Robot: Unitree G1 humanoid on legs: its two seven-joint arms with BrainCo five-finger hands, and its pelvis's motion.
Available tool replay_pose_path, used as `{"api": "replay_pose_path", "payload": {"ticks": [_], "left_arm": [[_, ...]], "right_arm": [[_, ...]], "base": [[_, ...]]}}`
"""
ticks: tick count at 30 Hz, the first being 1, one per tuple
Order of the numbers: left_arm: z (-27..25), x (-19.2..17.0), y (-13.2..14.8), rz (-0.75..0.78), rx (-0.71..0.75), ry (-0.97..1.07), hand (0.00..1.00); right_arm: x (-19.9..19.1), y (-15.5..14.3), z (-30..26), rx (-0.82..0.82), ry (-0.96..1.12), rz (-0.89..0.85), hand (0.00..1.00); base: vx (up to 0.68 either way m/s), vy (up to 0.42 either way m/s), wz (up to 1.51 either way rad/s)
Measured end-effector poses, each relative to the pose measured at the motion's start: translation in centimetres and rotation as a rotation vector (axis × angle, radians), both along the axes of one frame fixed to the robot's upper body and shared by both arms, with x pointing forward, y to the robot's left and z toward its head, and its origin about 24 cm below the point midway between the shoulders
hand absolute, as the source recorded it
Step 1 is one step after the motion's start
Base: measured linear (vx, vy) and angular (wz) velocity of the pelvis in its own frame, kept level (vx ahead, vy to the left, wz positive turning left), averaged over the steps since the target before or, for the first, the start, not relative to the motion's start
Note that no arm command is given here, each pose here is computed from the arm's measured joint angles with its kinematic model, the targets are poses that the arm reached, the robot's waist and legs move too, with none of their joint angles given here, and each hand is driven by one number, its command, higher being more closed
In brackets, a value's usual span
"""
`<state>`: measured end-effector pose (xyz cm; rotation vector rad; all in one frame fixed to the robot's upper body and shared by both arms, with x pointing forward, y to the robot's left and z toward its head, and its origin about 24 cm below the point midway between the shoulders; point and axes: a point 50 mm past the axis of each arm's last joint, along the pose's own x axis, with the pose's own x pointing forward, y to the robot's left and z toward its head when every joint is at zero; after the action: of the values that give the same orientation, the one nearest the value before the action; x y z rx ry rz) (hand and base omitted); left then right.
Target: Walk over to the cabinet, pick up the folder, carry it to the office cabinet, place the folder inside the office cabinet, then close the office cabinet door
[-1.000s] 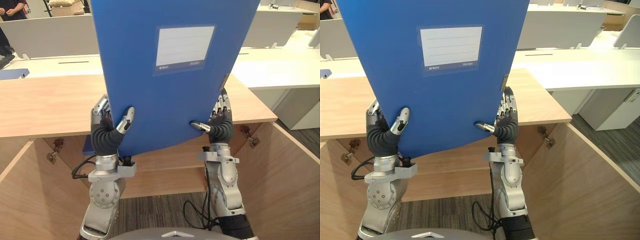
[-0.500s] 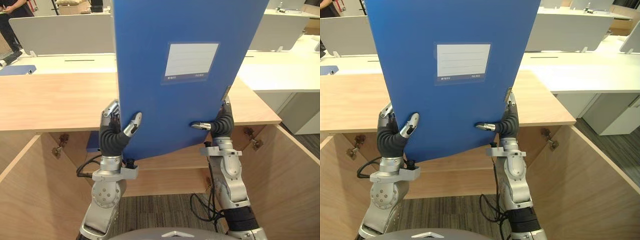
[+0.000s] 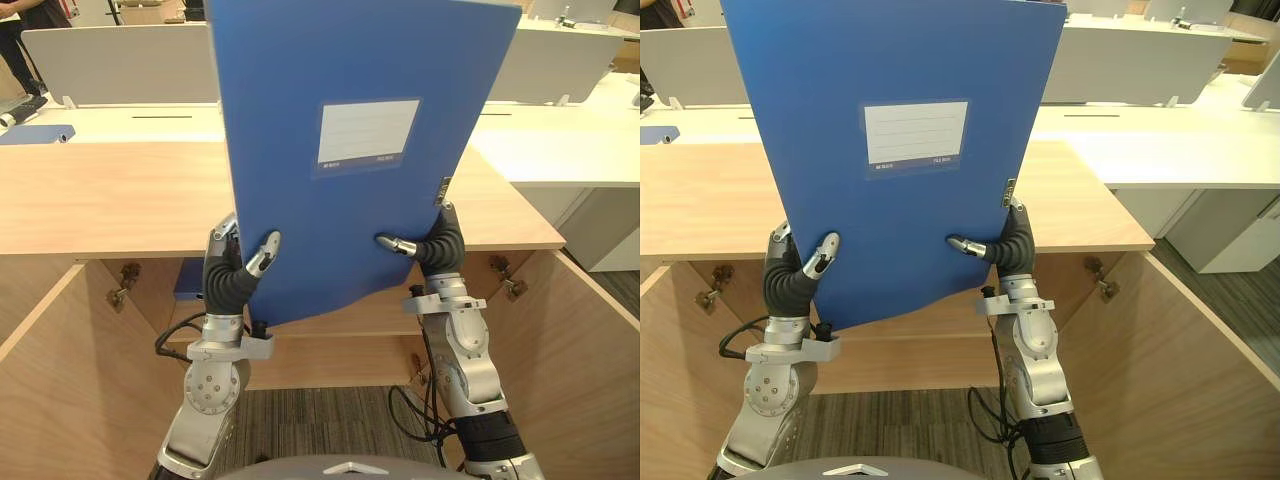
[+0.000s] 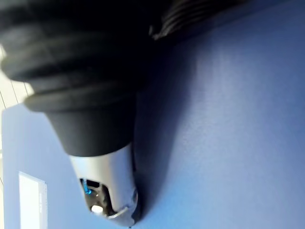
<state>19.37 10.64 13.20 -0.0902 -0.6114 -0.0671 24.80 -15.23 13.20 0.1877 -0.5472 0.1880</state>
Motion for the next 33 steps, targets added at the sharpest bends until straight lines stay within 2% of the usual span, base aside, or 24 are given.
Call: {"api": "replay_pose_path", "payload": {"ticks": [1, 11, 23, 33], "left_arm": [[-0.3, 0.1, 0.0, 0.001, 0.009, 0.012, 0.0], [-2.0, 0.1, 0.9, 0.044, 0.036, 0.094, 0.0], [-2.8, -0.4, 2.4, 0.155, 0.037, 0.137, 0.0], [-4.0, -1.2, 5.1, 0.296, 0.03, 0.205, 0.0]], "right_arm": [[0.1, 0.0, -0.3, -0.002, 0.012, -0.002, 1.0], [0.2, 0.9, -0.8, 0.004, 0.031, 0.012, 1.0], [0.0, 1.7, -1.2, 0.103, 0.05, -0.004, 1.0], [-0.6, -0.4, -2.0, 0.123, 0.077, -0.139, 1.0]], "base": [[0.0, 0.0, 0.0], [0.0, 0.0, 0.0], [0.0, -0.002, 0.02], [0.01, -0.004, 0.03]]}}
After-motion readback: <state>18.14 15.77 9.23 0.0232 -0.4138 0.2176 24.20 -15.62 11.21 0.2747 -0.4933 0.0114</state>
